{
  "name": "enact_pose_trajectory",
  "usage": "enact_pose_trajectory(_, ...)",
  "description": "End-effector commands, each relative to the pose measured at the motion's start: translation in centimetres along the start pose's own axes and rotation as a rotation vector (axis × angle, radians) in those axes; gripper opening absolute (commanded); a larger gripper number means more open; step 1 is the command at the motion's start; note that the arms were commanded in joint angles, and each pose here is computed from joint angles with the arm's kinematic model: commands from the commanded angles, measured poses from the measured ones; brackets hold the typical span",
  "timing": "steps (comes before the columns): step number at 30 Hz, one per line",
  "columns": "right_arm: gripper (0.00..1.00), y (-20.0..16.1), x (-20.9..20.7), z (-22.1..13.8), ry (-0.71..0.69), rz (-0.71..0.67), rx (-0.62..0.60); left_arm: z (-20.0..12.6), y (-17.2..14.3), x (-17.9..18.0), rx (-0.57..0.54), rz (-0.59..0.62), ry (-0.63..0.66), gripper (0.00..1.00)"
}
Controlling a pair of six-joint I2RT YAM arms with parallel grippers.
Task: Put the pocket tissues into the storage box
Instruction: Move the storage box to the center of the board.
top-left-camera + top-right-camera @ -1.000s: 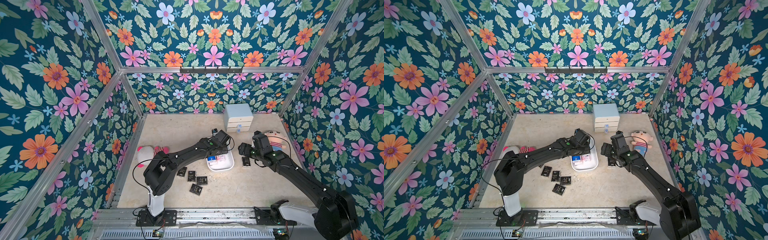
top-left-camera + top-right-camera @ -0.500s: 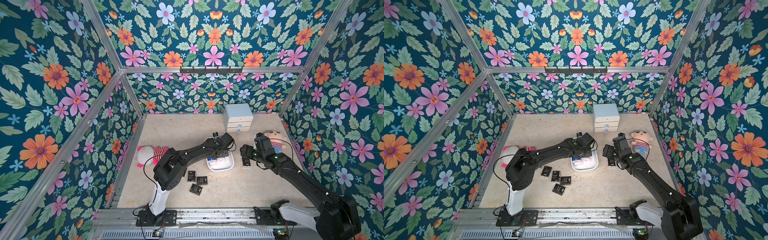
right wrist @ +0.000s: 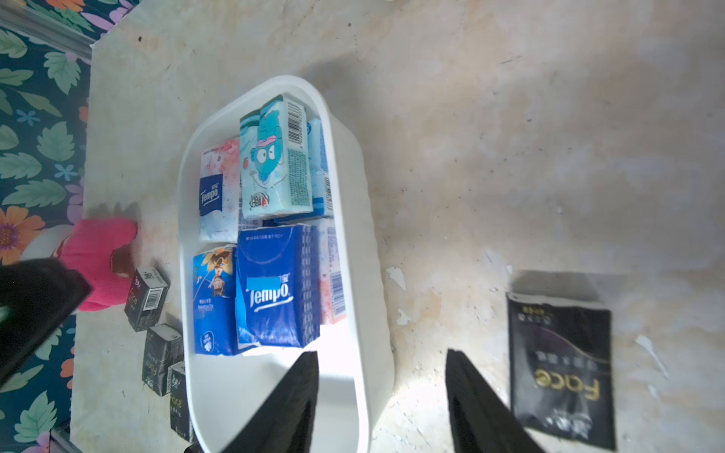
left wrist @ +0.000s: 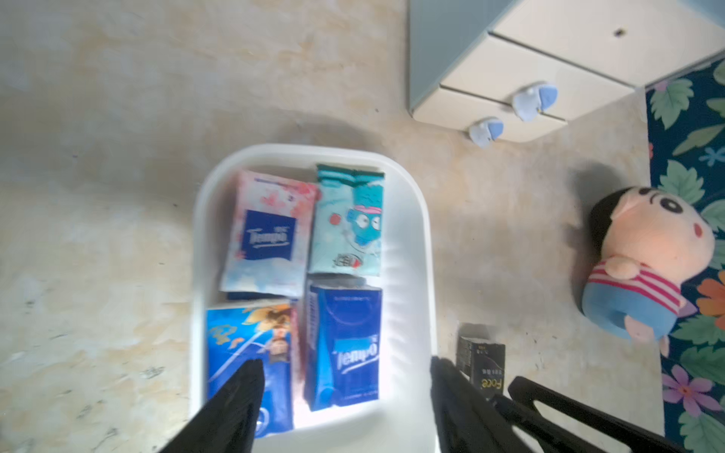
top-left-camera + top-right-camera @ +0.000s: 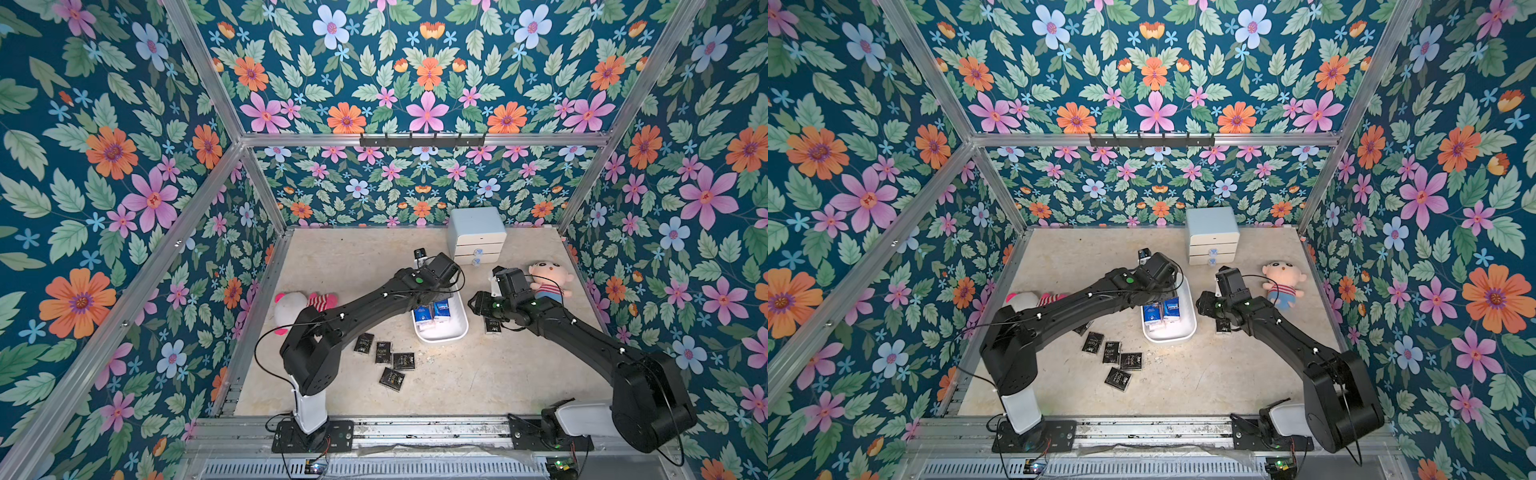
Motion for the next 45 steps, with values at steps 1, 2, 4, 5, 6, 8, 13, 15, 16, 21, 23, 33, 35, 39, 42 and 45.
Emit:
enact_pose_trajectory(1, 0.54, 0.4, 1.0, 1.4, 0.005, -0.080, 0.028, -0.7, 0.9, 3.5, -0.038, -0.037, 0.046, 0.73)
enact_pose_trajectory(2, 0.53, 0.5, 1.1, 2.0, -0.023, -0.098, 0.036, -0.8, 1.0, 4.9, -0.037, -0.056, 0.042, 0.73)
enact_pose_trajectory(4, 0.49, 0.8, 0.9, 3.0, -0.085, -0.120, 0.046, -1.0, 1.1, 7.7, -0.035, -0.108, 0.039, 0.73)
enact_pose_trajectory(5, 0.47, 1.0, 0.7, 3.5, -0.114, -0.130, 0.049, -1.2, 1.2, 9.2, -0.040, -0.131, 0.041, 0.73)
enact_pose_trajectory(6, 0.45, 1.0, 0.6, 3.9, -0.131, -0.139, 0.054, -1.4, 1.3, 10.7, -0.050, -0.150, 0.048, 0.73)
enact_pose_trajectory(8, 0.40, 1.4, 0.5, 4.5, -0.162, -0.150, 0.053, -1.9, 1.4, 13.2, -0.066, -0.175, 0.075, 0.73)
enact_pose_trajectory(13, 0.26, 1.4, 0.3, 6.7, -0.225, -0.195, 0.108, -2.9, 2.0, 17.8, -0.097, -0.207, 0.139, 0.74)
enact_pose_trajectory(15, 0.22, 0.9, 0.5, 7.0, -0.251, -0.222, 0.134, -2.7, 2.0, 19.2, -0.104, -0.227, 0.159, 0.74)
enact_pose_trajectory(16, 0.20, 0.6, 0.5, 7.1, -0.263, -0.232, 0.147, -2.6, 2.1, 19.7, -0.107, -0.238, 0.160, 0.74)
enact_pose_trajectory(21, 0.11, -2.2, 0.2, 5.8, -0.321, -0.265, 0.221, -1.4, 2.0, 20.9, -0.095, -0.272, 0.139, 0.74)
enact_pose_trajectory(23, 0.10, -3.5, 0.1, 5.0, -0.332, -0.276, 0.240, -0.8, 1.9, 21.0, -0.084, -0.269, 0.145, 0.74)
enact_pose_trajectory(33, 0.08, -7.5, -1.0, 1.4, -0.259, -0.173, 0.253, 0.5, 1.9, 21.7, -0.086, -0.312, 0.132, 0.74)
enact_pose_trajectory(35, 0.08, -7.6, -1.0, 1.4, -0.247, -0.169, 0.248, 0.5, 2.0, 21.8, -0.088, -0.316, 0.132, 0.74)
enact_pose_trajectory(39, 0.08, -7.3, -0.7, 2.1, -0.232, -0.178, 0.236, 0.3, 1.8, 21.8, -0.087, -0.342, 0.119, 0.74)
enact_pose_trajectory(42, 0.08, -6.4, 0.2, 3.0, -0.217, -0.188, 0.217, 0.0, 1.4, 21.9, -0.085, -0.368, 0.110, 0.74)
enact_pose_trajectory(45, 0.08, -5.3, 1.1, 4.1, -0.206, -0.205, 0.198, -0.6, 0.9, 22.1, -0.092, -0.386, 0.104, 0.74)
Point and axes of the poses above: each gripper's point midway between its finger pads, its own z axis out along the fingers, its own x axis along the line the jaws close on, y = z × x, the point moved 8 cm from there along -z, back along the fingers, and after that the axes turned 4 degrees about z, right-handed, at the moved point
